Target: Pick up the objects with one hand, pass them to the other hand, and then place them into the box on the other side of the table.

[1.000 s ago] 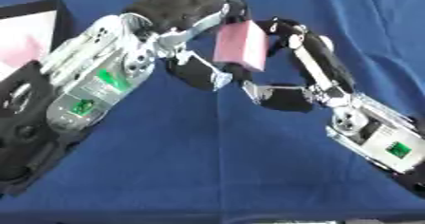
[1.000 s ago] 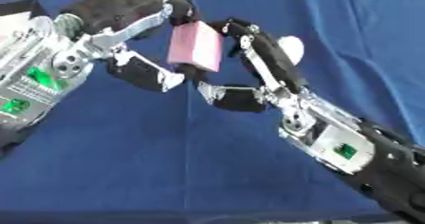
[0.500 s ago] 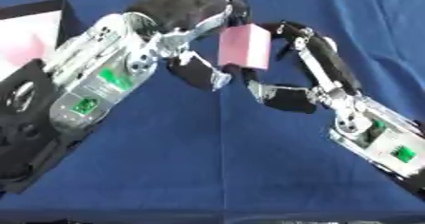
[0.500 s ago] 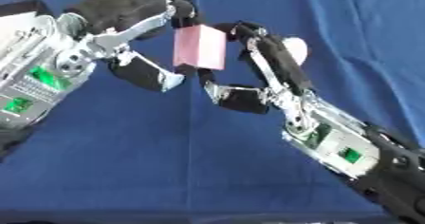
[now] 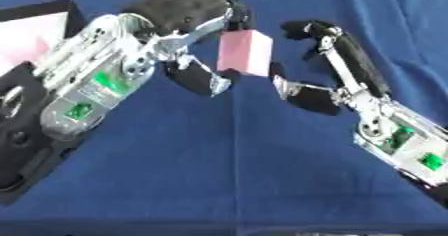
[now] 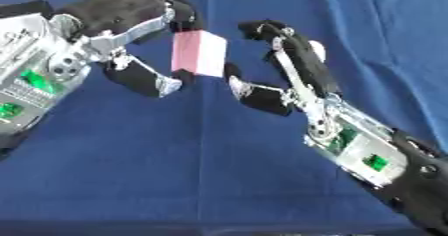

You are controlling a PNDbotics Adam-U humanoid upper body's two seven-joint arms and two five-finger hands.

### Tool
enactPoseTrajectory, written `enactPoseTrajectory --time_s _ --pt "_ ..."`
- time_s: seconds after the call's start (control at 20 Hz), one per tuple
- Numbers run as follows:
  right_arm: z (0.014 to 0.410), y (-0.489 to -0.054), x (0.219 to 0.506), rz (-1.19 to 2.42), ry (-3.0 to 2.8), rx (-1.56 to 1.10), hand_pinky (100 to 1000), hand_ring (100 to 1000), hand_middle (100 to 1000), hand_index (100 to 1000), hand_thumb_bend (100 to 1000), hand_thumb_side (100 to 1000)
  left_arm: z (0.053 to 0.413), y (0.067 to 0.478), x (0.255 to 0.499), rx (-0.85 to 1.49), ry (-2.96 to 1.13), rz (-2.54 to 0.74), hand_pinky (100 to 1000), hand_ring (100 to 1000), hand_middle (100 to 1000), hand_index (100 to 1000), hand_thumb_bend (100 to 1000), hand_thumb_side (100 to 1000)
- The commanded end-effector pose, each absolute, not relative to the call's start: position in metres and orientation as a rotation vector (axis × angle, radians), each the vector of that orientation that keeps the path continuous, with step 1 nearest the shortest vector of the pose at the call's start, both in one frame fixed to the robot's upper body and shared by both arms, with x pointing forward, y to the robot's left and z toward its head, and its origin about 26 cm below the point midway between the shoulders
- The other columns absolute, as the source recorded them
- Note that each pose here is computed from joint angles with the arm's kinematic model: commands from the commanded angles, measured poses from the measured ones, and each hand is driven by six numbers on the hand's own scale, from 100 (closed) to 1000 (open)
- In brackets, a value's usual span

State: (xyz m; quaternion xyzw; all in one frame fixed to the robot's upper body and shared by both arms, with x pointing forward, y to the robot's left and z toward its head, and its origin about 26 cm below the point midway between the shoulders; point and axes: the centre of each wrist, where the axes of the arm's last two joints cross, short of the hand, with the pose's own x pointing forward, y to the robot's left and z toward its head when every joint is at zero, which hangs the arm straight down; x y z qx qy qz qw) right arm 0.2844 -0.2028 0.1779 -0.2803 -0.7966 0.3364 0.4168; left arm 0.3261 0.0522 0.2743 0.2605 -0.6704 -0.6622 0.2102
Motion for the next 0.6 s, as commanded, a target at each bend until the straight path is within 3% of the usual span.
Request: enactPoseTrajectory --time_s 0.05,0.25,0.3,0.35,0.6 --pt "0.184 -0.207 0.285 0.857 -2.011 -0.74 576 786 706 832 227 248 0.282 0.06 0.331 0.788 -1.88 -1.808 748 632 530 472 182 114" --pt "0.183 -0.209 0.285 0.862 -2.008 -0.749 577 787 707 831 228 246 0.286 0.066 0.333 0.824 -1.882 -1.791 742 631 529 472 198 110" --pt "0.183 -0.209 0.284 0.863 -2.007 -0.751 578 787 707 830 227 248 0.288 0.068 0.333 0.832 -1.882 -1.785 738 632 529 472 126 113" --pt "0.183 -0.21 0.284 0.864 -2.006 -0.753 578 787 707 831 229 243 0.29 0.071 0.334 0.846 -1.88 -1.776 737 632 528 472 211 105" --pt "0.183 -0.212 0.284 0.863 -2.01 -0.761 578 787 707 829 230 230 0.303 0.094 0.339 0.914 -1.859 -1.701 734 633 530 473 220 100"
